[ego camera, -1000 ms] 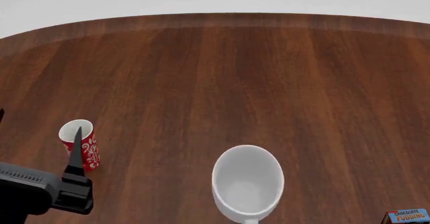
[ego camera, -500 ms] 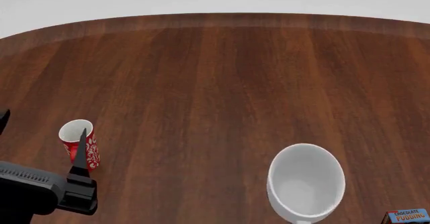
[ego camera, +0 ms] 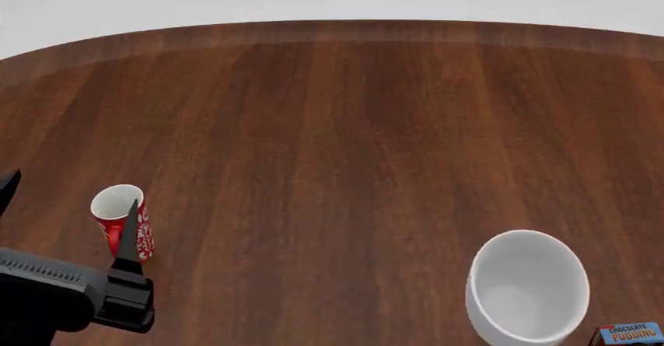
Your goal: Put the white mug on the plate.
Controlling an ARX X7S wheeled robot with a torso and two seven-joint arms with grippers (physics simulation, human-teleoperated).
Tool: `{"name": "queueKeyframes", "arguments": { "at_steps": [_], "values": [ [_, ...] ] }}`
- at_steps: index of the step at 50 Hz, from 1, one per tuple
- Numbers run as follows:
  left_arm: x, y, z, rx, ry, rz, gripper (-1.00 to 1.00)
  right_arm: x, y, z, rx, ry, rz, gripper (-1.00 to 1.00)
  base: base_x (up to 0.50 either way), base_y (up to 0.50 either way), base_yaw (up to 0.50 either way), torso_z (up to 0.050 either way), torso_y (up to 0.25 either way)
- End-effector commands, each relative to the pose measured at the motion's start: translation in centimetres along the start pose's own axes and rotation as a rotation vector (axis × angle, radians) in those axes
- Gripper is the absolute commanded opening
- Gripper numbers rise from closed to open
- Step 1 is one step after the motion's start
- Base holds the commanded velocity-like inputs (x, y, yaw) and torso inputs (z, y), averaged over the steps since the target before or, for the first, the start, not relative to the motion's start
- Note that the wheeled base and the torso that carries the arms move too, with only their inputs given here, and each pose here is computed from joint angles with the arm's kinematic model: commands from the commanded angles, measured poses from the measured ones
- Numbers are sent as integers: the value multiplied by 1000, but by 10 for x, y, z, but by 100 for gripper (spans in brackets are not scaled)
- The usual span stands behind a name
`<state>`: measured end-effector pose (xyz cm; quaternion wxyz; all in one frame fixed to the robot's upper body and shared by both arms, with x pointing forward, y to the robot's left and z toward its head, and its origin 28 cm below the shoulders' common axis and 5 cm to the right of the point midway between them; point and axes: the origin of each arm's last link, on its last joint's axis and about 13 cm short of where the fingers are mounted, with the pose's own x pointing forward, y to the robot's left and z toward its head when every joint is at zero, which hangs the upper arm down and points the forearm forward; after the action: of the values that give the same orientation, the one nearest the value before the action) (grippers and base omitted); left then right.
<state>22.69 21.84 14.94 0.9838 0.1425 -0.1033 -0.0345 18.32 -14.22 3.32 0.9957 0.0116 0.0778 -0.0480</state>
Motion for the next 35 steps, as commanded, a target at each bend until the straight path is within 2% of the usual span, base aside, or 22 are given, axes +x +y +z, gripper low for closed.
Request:
{"name": "queueKeyframes", "arguments": {
  "at_steps": [1, 18, 35],
  "values": [
    [0, 0, 1, 2, -1, 1, 100, 2, -6, -1, 2, -2, -35, -100, 0, 0, 0, 0, 0],
    [-1, 0, -3, -4, 8, 8, 100, -28, -15, -5, -26, 72, -80, -100, 0, 0, 0, 0, 0],
    [2, -2, -6, -3, 14, 5, 100, -39, -16, -9, -33, 111, -91, -100, 0, 0, 0, 0, 0]
  ]
}}
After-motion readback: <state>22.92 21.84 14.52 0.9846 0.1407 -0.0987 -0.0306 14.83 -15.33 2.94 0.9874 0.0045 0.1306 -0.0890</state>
